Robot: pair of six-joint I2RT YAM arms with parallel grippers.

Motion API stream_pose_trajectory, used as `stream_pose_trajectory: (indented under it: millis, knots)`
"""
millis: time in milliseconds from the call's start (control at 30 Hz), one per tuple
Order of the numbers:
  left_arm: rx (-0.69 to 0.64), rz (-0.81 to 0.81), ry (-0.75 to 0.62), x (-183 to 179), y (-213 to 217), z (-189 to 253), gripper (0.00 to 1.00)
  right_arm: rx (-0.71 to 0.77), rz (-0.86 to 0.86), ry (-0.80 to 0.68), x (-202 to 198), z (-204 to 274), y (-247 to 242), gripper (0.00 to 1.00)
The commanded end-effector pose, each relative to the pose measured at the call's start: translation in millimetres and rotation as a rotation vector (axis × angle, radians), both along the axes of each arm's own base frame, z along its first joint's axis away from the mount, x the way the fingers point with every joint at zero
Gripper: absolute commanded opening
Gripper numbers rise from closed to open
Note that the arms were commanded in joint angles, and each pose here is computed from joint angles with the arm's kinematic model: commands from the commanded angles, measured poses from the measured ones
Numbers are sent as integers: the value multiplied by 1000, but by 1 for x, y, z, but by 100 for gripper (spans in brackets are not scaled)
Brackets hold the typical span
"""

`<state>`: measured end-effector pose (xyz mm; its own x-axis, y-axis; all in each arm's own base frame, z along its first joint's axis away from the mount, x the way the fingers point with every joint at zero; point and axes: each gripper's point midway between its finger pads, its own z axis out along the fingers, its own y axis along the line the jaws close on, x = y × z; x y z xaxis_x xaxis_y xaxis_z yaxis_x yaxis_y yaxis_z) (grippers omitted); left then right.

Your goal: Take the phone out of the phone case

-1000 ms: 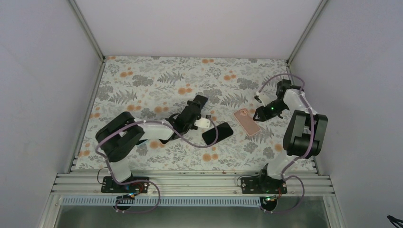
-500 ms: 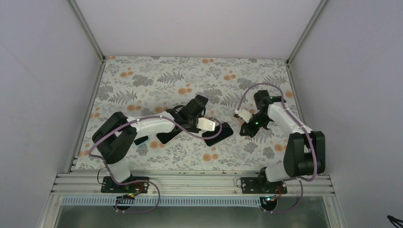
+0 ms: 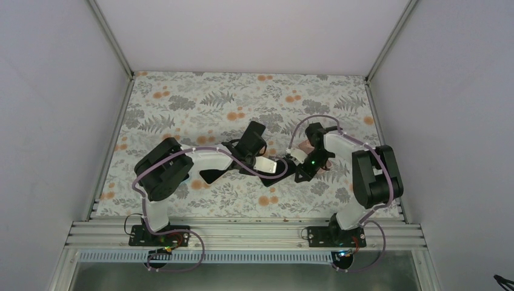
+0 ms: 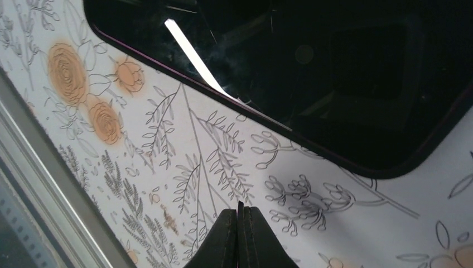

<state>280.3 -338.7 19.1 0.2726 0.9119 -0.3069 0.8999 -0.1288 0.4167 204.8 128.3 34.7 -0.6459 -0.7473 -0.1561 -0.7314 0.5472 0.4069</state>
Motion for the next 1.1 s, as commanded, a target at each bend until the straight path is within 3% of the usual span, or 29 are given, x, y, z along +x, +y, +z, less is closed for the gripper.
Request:
stream_pose_trajectory:
  millis: [0, 533, 733, 1067]
  knots:
    - [-11, -11, 38, -6, -8, -1, 2, 1, -15, -16, 9, -6, 5, 4]
    - [25, -124, 220, -66, -15, -6, 2, -22, -72, -84, 66, -15, 15, 4]
    - [36, -187, 303, -91, -33, -7, 2, -16, -50, -100, 93, -13, 29, 4]
    - [21, -270, 335, -111, -81, -12, 2, 4, 43, -76, 104, -17, 64, 4]
